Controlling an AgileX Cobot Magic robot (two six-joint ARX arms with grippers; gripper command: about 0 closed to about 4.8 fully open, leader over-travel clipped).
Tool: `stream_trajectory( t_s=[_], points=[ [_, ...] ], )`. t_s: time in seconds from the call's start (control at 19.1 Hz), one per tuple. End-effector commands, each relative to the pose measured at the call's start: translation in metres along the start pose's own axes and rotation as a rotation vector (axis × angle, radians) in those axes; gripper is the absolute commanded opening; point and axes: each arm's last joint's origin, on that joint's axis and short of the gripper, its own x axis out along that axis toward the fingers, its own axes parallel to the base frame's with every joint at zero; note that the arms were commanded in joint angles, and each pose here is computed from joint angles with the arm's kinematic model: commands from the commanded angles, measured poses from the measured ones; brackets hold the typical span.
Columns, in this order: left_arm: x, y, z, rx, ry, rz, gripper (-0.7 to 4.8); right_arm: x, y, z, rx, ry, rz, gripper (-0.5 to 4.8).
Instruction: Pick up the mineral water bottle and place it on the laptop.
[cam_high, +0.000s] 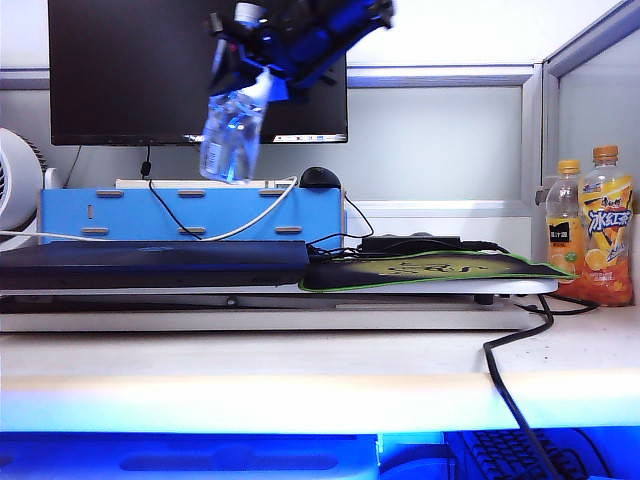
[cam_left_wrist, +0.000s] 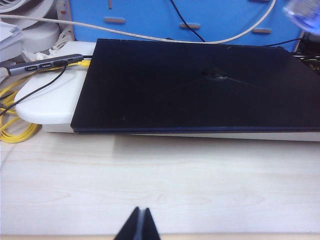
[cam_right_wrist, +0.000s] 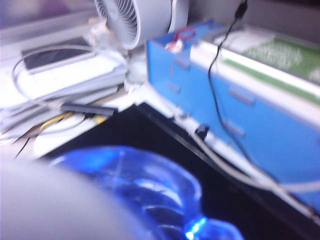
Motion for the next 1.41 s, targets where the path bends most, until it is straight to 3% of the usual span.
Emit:
stream_trajectory(
  t_s=[0.05,0.58,1.2,1.26,1.36,1.41],
  points=[
    [0.0,0.0,0.001,0.001,-0.011,-0.003,-0.02,0.009,0.003,0.01,-0.041,-0.083,-0.032,1.48],
    [0.0,0.0,0.001,0.001,-0.011,-0.003,-0.02,0.039,0.019,-0.019,-0.05,-0.025,-0.023,1.48],
    [0.0,0.0,0.001,0.001,-0.011,-0.003,-0.02,0.05,0.018,-0.04,-0.039,0.052,-0.029,1.48],
    [0.0,0.0,0.001,0.001,-0.011,-0.003,-0.02,0.05,0.018,-0.04,-0.05,0.051,-0.031,2.14],
    [0.0,0.0,0.001,0.001,-0.011,-0.003,-0.02,0.05,0.018,-0.04,-0.057,0.049,-0.032,4.29],
    [0.0,0.0,0.001,0.001,-0.011,-0.003,-0.02,0.05,0.018,-0.04,-0.057,0.049,-0.033,4.49]
  ],
)
